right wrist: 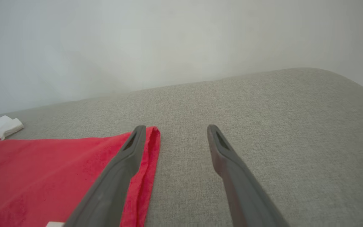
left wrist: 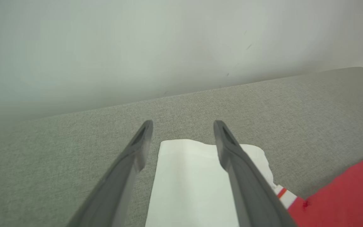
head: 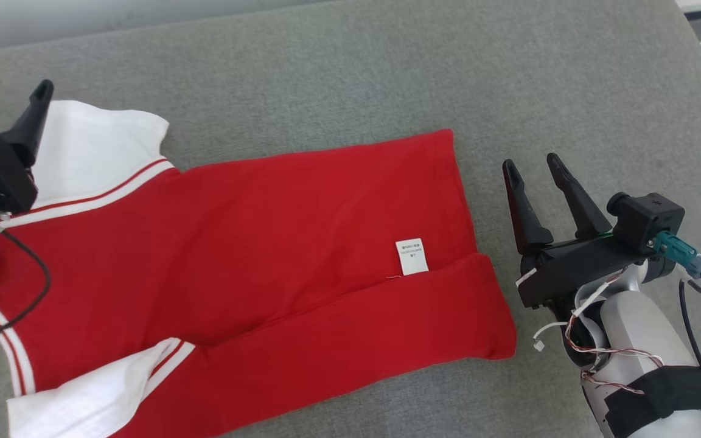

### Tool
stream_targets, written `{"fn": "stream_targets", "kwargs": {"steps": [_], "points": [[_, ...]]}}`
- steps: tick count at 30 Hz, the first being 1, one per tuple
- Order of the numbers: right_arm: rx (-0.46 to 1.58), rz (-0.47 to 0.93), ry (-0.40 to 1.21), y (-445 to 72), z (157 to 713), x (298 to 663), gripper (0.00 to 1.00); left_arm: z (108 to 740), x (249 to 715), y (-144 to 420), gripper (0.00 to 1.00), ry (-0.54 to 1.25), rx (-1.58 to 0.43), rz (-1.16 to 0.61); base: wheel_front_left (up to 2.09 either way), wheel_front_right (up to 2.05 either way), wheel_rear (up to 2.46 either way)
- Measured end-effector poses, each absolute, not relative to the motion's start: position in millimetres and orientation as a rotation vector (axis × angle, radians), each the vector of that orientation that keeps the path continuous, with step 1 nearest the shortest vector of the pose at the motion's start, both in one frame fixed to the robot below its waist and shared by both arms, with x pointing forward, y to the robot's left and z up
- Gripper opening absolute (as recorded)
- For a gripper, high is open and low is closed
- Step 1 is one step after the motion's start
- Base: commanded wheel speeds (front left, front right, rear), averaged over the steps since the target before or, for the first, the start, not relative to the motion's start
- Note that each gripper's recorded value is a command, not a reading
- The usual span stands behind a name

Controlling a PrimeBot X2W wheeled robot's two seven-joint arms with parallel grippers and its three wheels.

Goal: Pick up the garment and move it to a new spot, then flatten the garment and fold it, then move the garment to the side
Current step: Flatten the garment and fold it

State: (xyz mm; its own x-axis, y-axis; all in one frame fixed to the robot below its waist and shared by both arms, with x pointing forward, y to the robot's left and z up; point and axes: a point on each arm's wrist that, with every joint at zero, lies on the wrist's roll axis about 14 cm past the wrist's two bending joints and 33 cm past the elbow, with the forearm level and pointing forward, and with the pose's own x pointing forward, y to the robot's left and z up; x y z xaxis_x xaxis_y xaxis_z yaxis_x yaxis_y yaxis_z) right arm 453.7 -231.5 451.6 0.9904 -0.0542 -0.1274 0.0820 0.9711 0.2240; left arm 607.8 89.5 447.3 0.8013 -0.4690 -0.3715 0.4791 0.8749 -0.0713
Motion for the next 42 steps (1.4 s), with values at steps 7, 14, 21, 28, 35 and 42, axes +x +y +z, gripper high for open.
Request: {"fn": "stream_targets", "kwargs": {"steps": [7, 14, 21, 28, 35, 42], "points": [[0.225, -0.105, 0.145, -243, 438, 451, 1.00, 414, 619, 86, 1.00, 0.487, 0.024, -0.505, 0.00, 0.00, 0.00], [0.225, -0.099, 0.146, -241, 435, 456, 1.00, 391, 624, 94, 1.00, 0.544, 0.013, -0.472, 0.00, 0.00, 0.00], [0.228, -0.107, 0.164, -242, 425, 456, 1.00, 373, 626, 91, 1.00, 0.581, 0.018, -0.477, 0.00, 0.00, 0.00], [0.225, -0.107, 0.169, -242, 423, 457, 1.00, 367, 628, 92, 1.00, 0.595, 0.025, -0.471, 0.00, 0.00, 0.00], [0.226, -0.084, 0.188, -235, 422, 460, 1.00, 367, 628, 87, 0.00, 0.603, -0.002, -0.470, 0.00, 0.00, 0.00], [0.247, -0.015, 0.253, -212, 417, 465, 1.00, 374, 629, 88, 0.00, 0.586, 0.002, -0.471, 0.00, 0.00, 0.00]]}}
